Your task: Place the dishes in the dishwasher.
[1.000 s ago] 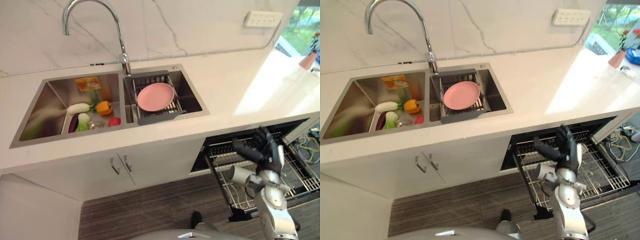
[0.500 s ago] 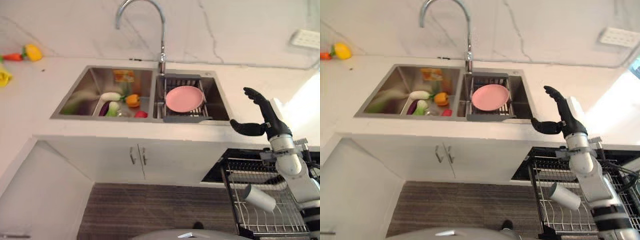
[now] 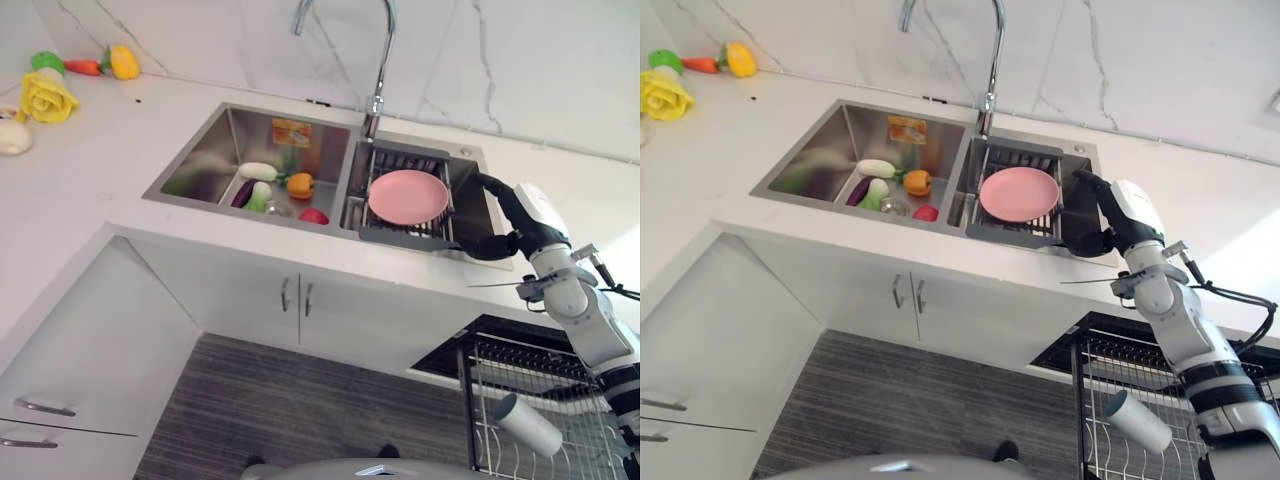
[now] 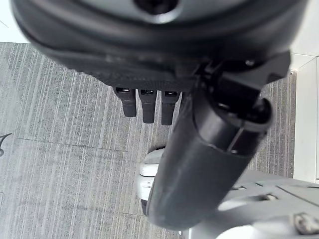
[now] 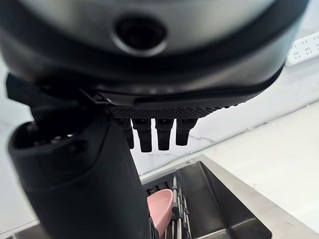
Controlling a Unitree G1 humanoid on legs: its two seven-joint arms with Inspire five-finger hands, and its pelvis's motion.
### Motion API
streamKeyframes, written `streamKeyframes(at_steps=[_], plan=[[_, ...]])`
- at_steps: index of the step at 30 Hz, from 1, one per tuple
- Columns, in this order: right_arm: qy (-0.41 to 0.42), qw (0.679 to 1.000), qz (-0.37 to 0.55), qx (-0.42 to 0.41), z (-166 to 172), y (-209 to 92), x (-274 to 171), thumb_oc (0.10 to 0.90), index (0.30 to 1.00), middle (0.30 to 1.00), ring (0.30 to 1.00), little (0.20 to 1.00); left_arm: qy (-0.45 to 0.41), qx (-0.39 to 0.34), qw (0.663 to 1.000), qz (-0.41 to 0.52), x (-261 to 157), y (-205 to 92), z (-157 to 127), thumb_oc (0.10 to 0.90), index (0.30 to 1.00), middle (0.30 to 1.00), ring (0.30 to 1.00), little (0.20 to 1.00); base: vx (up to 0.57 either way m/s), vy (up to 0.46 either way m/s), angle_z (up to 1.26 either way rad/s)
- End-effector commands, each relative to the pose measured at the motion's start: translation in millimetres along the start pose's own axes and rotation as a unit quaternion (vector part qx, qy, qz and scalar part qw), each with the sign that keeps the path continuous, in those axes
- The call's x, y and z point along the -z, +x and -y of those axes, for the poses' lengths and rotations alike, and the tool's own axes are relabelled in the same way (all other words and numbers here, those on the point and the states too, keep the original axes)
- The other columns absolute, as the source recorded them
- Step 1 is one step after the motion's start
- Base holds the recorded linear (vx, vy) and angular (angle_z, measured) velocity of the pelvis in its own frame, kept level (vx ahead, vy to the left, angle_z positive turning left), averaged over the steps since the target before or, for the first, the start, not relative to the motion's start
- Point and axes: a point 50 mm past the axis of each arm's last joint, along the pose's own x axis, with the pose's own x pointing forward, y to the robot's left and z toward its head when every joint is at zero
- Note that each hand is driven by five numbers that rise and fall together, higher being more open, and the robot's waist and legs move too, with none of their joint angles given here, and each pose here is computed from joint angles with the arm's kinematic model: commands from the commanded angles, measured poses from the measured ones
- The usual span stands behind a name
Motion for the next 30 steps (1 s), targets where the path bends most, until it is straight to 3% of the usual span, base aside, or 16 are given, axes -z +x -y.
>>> streamKeyframes(at_steps=[1, 30], plan=[[-0.048, 0.992, 0.091, 0.074, 51.7, 33.7, -43.4, 0.800, 0.900, 0.900, 0.900, 0.900, 0.039, -0.002, 0.999, 0.001, -10.6, 1.3, -3.0, 0.800, 0.900, 0.900, 0.900, 0.900, 0.00, 0.000, 0.00], [-0.130, 0.988, 0.060, 0.064, 42.5, 61.0, -44.0, 0.800, 0.900, 0.900, 0.900, 0.900, 0.044, -0.010, 0.999, 0.024, -19.9, 1.2, -3.0, 0.800, 0.900, 0.900, 0.900, 0.900, 0.00, -0.001, 0.01]])
